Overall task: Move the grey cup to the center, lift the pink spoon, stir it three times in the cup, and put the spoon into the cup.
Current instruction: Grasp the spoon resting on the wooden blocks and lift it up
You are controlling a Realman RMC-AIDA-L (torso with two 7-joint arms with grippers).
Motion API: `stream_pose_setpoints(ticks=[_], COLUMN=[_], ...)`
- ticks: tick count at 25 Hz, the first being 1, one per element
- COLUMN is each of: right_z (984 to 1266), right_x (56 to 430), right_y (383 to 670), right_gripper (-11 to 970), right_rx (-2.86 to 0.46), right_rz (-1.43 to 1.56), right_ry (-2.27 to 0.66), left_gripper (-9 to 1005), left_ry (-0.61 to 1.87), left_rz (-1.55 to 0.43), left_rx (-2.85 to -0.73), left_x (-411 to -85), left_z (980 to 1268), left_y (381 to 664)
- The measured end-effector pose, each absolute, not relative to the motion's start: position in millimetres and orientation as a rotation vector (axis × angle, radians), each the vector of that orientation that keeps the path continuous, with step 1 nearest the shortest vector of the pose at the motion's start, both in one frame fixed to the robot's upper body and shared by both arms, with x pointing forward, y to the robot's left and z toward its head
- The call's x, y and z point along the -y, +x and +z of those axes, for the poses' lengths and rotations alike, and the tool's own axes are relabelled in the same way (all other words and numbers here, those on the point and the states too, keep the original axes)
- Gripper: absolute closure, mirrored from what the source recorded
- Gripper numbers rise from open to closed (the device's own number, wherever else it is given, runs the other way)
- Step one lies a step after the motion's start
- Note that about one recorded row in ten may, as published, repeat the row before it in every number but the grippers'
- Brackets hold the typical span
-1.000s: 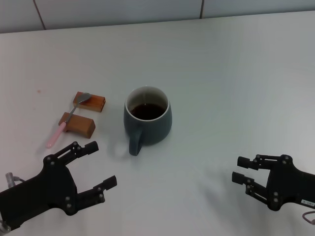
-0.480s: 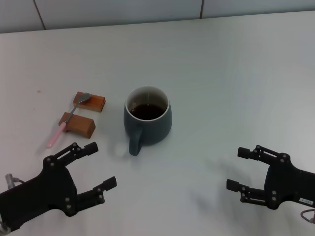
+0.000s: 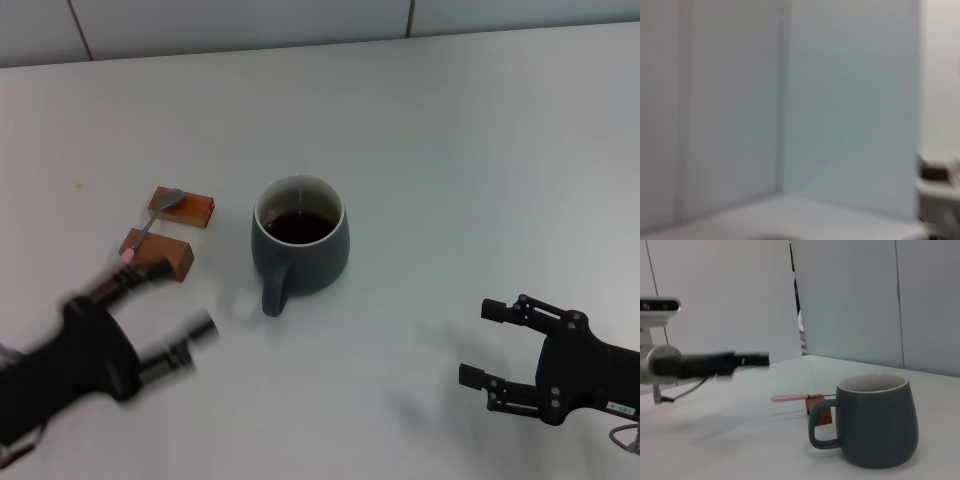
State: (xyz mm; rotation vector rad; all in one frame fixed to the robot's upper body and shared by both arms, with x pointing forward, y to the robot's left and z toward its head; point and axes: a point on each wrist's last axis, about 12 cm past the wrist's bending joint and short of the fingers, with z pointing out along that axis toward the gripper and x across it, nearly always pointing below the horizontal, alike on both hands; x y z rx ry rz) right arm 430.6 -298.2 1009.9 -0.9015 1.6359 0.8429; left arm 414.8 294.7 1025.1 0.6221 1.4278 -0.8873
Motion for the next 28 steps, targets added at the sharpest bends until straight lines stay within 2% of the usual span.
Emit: stream_pose_setpoints(ticks=[3, 4, 6, 7, 9, 13, 18, 19, 20, 28], right_z=[1009.7, 1009.8, 1009.6, 1009.5, 1009.2, 1010.6, 1011.9, 1012.1, 1012.4, 1012.0], right_x=[297.4, 297.1, 296.3, 296.0, 295.9, 296.2, 296.1, 296.1, 296.0, 294.1], right_y=[431.4, 432.0, 432.8, 433.2, 433.4, 436.4, 439.7, 440.3, 441.1, 446.9], right_gripper=[134, 134, 133, 133, 133, 133, 133, 133, 133, 134], right_rx=[-1.636, -1.636, -1.637, -1.637, -1.639, -1.635, -1.630, -1.630, -1.629, -1.633], right_rz=[0.844, 0.843, 0.843, 0.844, 0.842, 0.836, 0.831, 0.830, 0.829, 0.810], right_ry=[-0.900, -0.901, -0.902, -0.902, -0.901, -0.905, -0.917, -0.919, -0.921, -0.945], left_gripper=[189, 190, 190, 190, 190, 191, 192, 192, 192, 193], left_ry=[0.355, 0.355, 0.036, 0.036, -0.176, -0.431, -0.504, -0.588, -0.740, -0.905], left_rz=[-0.891, -0.891, -0.915, -0.915, -0.987, -1.144, -1.198, -1.252, -1.342, -1.450], left_rx=[-1.383, -1.383, -1.308, -1.308, -1.288, -1.285, -1.285, -1.299, -1.368, -1.581], left_x=[-300.3, -300.3, -310.5, -310.5, -321.1, -333.7, -335.7, -337.6, -340.1, -340.1], left_z=[1029.6, 1029.6, 1033.1, 1033.1, 1032.4, 1028.8, 1027.0, 1023.5, 1013.6, 996.2], left_y=[411.9, 411.9, 403.7, 403.7, 398.5, 392.4, 390.8, 389.7, 386.9, 380.1])
